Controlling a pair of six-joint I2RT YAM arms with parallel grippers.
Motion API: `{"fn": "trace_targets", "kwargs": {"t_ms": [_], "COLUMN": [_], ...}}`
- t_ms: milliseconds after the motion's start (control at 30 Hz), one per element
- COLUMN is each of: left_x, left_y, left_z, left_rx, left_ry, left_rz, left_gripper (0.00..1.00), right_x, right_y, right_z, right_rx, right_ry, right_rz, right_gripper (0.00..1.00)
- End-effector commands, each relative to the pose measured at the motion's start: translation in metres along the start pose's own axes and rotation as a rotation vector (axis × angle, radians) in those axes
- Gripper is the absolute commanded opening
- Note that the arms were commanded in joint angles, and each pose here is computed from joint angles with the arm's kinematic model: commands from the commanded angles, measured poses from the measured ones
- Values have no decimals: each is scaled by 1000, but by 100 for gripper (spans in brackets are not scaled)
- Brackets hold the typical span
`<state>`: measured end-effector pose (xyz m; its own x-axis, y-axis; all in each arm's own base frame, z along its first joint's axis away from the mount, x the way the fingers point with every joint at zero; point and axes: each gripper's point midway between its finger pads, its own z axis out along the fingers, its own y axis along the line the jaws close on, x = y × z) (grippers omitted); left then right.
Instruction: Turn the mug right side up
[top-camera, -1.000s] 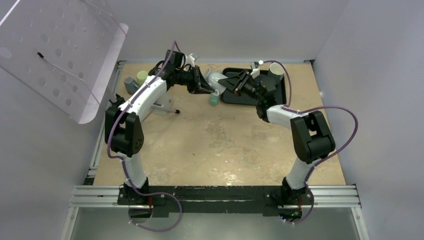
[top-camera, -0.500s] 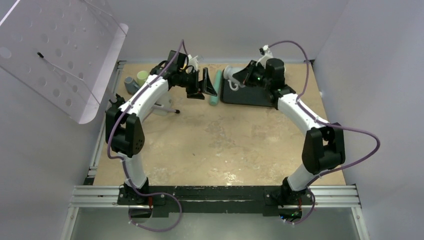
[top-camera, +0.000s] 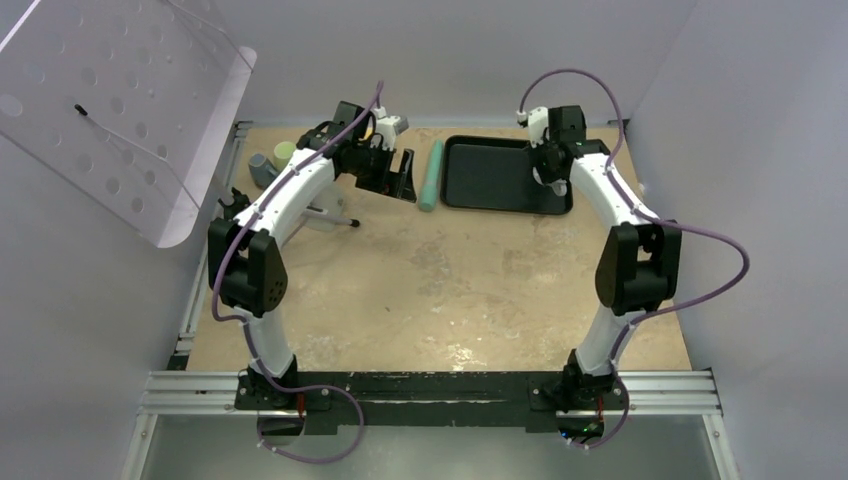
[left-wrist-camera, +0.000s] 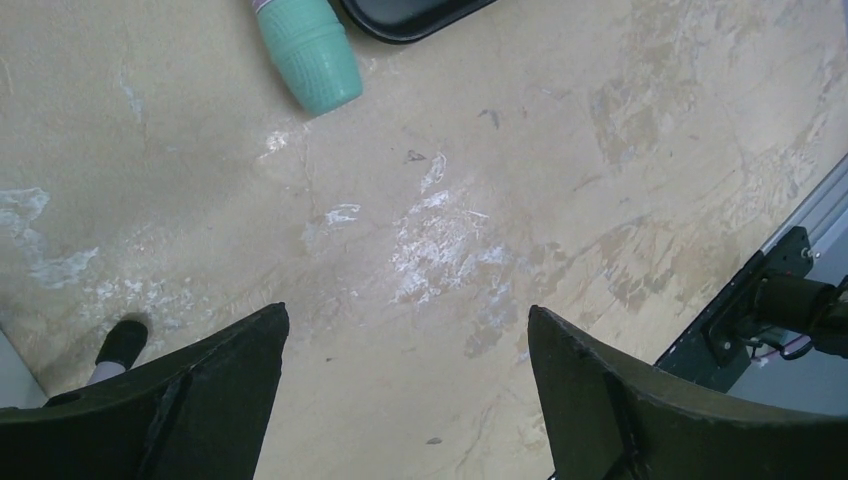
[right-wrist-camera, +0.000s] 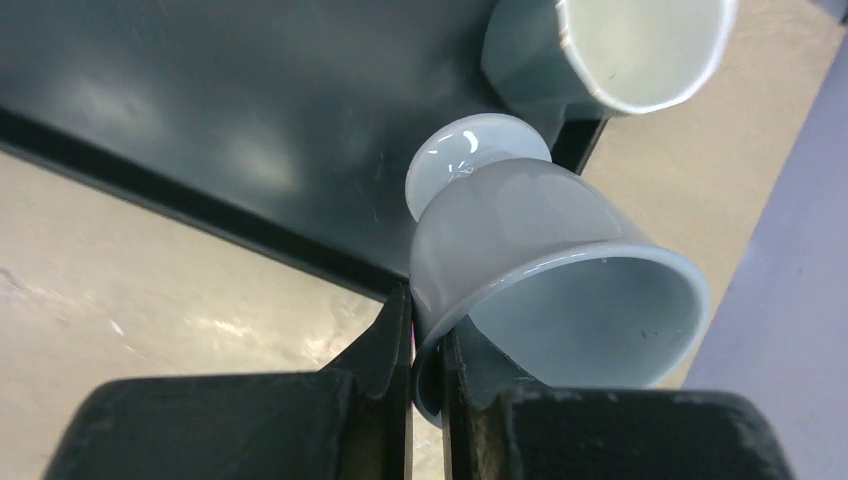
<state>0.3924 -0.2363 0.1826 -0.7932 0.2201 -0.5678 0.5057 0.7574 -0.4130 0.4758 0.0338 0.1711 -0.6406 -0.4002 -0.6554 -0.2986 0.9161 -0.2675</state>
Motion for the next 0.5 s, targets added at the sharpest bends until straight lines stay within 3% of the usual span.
{"fn": "trace_targets", "kwargs": {"t_ms": [0,300,467], "left_x": [-5,-1,-3], "left_y": [0,21,47], "left_z": [-11,-3,6], "left_rx": [-11,-86,-164], "left_ry": [-16,33,49], "left_rz": [77,127,185], "left_gripper": [93,93,95], "right_x": [-4,34,39], "right_y": [-24,-29,-18], "right_z": [-1,35,51], "right_rx": [41,53,-19], "right_ry": [14,171,161], "right_rz": [-221,-294,-295], "right_gripper": [0,0,0]}}
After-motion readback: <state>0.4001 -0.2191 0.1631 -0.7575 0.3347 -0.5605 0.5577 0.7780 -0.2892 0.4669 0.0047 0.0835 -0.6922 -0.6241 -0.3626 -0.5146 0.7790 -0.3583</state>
